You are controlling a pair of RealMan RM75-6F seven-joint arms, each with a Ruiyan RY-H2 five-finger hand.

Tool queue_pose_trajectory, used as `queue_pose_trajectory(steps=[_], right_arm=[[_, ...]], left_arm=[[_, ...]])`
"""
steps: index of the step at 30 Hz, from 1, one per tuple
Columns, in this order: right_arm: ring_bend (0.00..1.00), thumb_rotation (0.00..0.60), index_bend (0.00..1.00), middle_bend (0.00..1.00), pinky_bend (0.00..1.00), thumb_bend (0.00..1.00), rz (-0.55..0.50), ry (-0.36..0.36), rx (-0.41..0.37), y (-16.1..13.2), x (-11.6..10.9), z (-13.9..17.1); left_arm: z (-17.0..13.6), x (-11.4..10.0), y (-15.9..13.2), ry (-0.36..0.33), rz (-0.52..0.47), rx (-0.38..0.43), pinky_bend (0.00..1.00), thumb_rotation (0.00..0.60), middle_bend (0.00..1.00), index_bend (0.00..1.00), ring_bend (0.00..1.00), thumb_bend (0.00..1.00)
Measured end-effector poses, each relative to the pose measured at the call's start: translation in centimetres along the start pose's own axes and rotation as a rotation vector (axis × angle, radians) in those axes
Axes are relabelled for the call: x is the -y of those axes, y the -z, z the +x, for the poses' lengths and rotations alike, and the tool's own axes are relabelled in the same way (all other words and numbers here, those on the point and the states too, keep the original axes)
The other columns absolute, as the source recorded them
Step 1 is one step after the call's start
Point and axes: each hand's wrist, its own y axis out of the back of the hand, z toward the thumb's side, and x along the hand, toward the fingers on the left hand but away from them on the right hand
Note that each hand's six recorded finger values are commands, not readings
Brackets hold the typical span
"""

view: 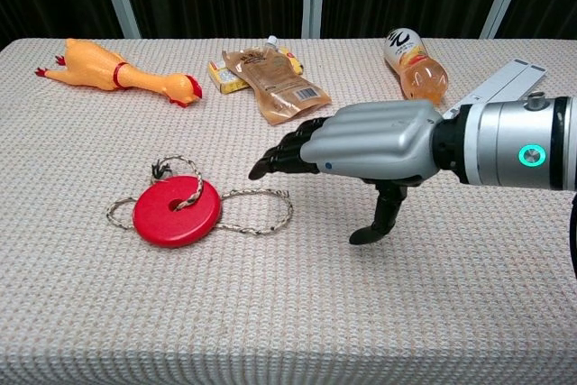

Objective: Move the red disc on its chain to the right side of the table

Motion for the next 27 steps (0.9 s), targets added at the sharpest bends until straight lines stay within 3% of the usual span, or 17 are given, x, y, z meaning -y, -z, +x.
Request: queue_pose_trajectory(steps=[19, 27], right_arm=[[0.0, 0.6, 0.0, 0.13, 0.0, 0.16, -0.001, -0.086, -0.005, -0.3, 1.5, -2.0], [0.0, 0.6, 0.0, 0.24, 0.0, 0.17, -0.009, -0.087, 0.019, 0.3, 1.7, -1.8]], left_arm=[[-0.6, 0.1, 1.1, 0.005, 0.002, -0.014, 0.15, 0.6, 0.17, 0.16, 0.1, 0.02], [-0.7, 0.2, 1.2, 0.009, 0.002, -0.015, 0.15, 0.6, 0.17, 0.16, 0.1, 0.02]])
